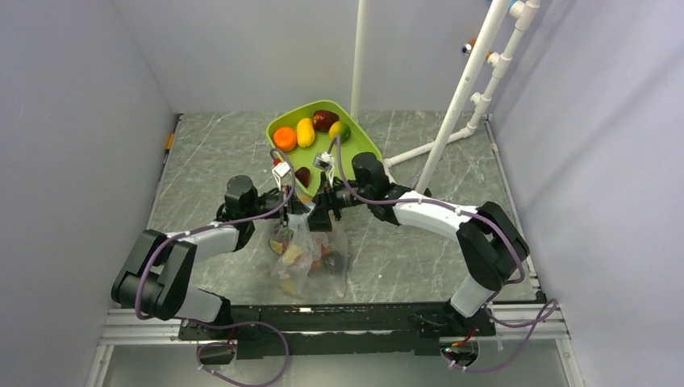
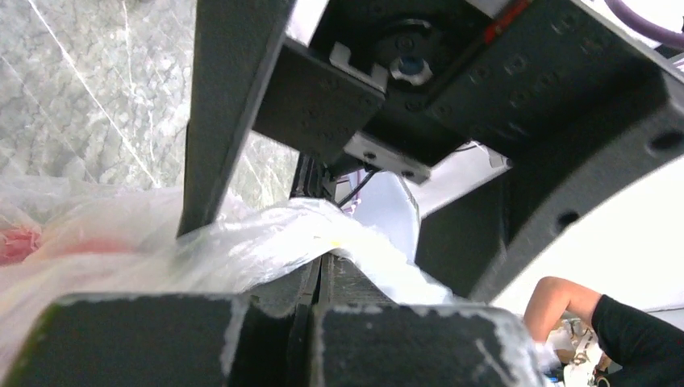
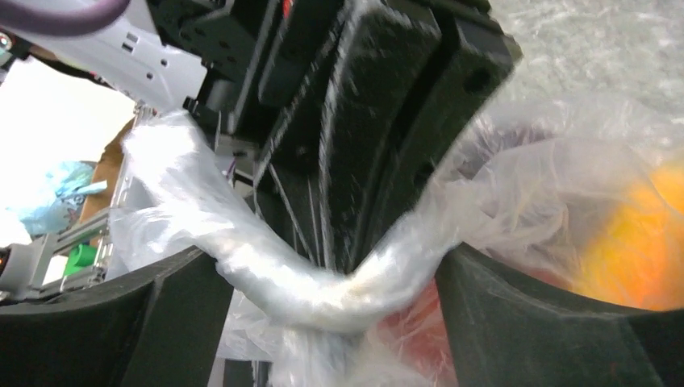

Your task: Place the fake fruits into the plastic bag and tie a complex knot

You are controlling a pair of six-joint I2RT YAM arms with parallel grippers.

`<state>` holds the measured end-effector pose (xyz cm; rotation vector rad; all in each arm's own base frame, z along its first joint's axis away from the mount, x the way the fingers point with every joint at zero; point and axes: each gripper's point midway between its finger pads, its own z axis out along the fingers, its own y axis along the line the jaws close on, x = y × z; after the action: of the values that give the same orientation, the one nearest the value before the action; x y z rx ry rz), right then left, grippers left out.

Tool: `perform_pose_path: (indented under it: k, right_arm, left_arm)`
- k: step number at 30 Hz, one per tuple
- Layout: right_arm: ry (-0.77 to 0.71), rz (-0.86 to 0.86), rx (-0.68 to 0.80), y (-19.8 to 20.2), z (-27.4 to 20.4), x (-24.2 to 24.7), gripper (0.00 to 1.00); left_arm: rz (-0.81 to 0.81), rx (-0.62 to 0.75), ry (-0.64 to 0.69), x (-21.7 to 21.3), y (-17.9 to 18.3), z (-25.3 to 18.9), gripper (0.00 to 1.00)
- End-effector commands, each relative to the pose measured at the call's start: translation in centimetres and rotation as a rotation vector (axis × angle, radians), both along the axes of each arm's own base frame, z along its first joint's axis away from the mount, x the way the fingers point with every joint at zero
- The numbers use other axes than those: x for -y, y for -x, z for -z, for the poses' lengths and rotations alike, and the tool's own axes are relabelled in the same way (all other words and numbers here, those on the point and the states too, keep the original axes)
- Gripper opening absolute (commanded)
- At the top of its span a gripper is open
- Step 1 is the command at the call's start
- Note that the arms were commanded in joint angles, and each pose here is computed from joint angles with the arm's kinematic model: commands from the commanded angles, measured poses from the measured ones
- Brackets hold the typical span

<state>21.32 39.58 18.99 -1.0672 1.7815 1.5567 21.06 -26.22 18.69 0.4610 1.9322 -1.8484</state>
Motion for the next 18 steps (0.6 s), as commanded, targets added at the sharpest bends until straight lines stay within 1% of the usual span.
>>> perform_pose_path:
  k: [1, 5, 7, 9, 10, 11, 12, 13, 14, 18]
  right_arm:
    - [-0.025, -0.017, 0.074, -0.5, -3.0, 3.3, 0.92]
    - [0.019, -0.003, 0.113, 0.3, -3.7, 6.2, 0.92]
    - [0.050, 0.013, 0.109, 0.9, -3.6, 7.1, 0.89]
    - [0.082, 0.032, 0.126, 1.0, -3.2, 7.9, 0.83]
    - [0.102, 0.045, 0.131, 0.9, -2.7, 8.2, 0.79]
    - [0.124, 0.055, 0.132, 0.8, -2.2, 8.4, 0.72]
    - [0.134, 0.057, 0.131, 0.8, -1.8, 8.5, 0.66]
    - [0.144, 0.060, 0.123, 0.6, -1.5, 8.4, 0.63]
    - [0.150, 0.063, 0.108, 0.5, -1.2, 8.2, 0.62]
    - [0.129, 0.053, 0.053, 0.1, -1.0, 6.0, 0.71]
  left_arm:
    - [0.041, 0.101, 0.025, -0.5, 0.8, -1.1, 0.00]
    - [0.041, 0.096, 0.027, -0.5, 0.7, -1.0, 0.00]
    - [0.043, 0.096, 0.026, -0.4, 0.7, -1.0, 0.00]
    - [0.047, 0.097, 0.027, -0.4, 0.7, -1.0, 0.00]
    - [0.048, 0.097, 0.026, -0.4, 0.7, -1.0, 0.00]
    - [0.049, 0.096, 0.024, -0.4, 0.7, -1.0, 0.00]
    - [0.050, 0.094, 0.023, -0.4, 0.7, -0.9, 0.00]
    - [0.050, 0.093, 0.021, -0.4, 0.8, -0.8, 0.00]
    - [0.051, 0.091, 0.021, -0.4, 0.8, -0.7, 0.00]
    - [0.063, 0.088, 0.020, -0.1, 1.0, -0.6, 0.00]
